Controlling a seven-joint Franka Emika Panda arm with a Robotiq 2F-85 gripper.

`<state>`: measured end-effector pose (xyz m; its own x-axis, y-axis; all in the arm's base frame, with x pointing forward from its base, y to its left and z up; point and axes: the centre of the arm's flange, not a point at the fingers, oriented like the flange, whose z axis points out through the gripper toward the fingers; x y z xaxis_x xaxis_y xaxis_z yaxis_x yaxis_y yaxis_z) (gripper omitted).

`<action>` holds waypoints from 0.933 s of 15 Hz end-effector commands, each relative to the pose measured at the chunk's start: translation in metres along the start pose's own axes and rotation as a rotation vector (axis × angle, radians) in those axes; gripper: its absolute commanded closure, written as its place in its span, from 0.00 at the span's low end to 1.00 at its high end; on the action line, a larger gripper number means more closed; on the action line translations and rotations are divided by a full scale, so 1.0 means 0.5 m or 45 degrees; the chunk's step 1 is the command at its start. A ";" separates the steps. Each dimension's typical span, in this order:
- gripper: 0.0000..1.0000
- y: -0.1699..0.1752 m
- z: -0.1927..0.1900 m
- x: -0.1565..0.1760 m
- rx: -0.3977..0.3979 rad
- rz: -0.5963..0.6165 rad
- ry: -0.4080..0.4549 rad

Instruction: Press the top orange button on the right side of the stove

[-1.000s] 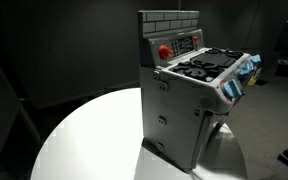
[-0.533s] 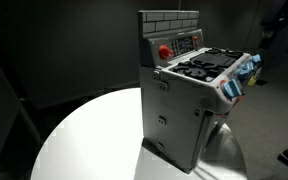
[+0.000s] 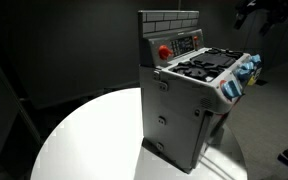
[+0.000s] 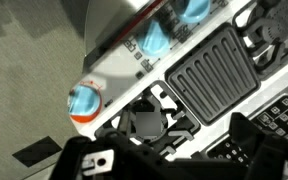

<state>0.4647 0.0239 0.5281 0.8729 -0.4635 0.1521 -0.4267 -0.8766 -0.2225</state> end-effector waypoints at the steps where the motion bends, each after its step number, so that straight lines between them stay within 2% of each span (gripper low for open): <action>1: 0.00 -0.037 0.017 0.084 -0.060 0.055 0.056; 9: 0.00 -0.084 0.076 0.184 -0.155 0.107 0.085; 14: 0.00 -0.102 0.097 0.221 -0.195 0.145 0.102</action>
<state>0.5730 0.0212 0.5031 0.8134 -0.5425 0.2099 -0.5311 -0.8398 -0.1127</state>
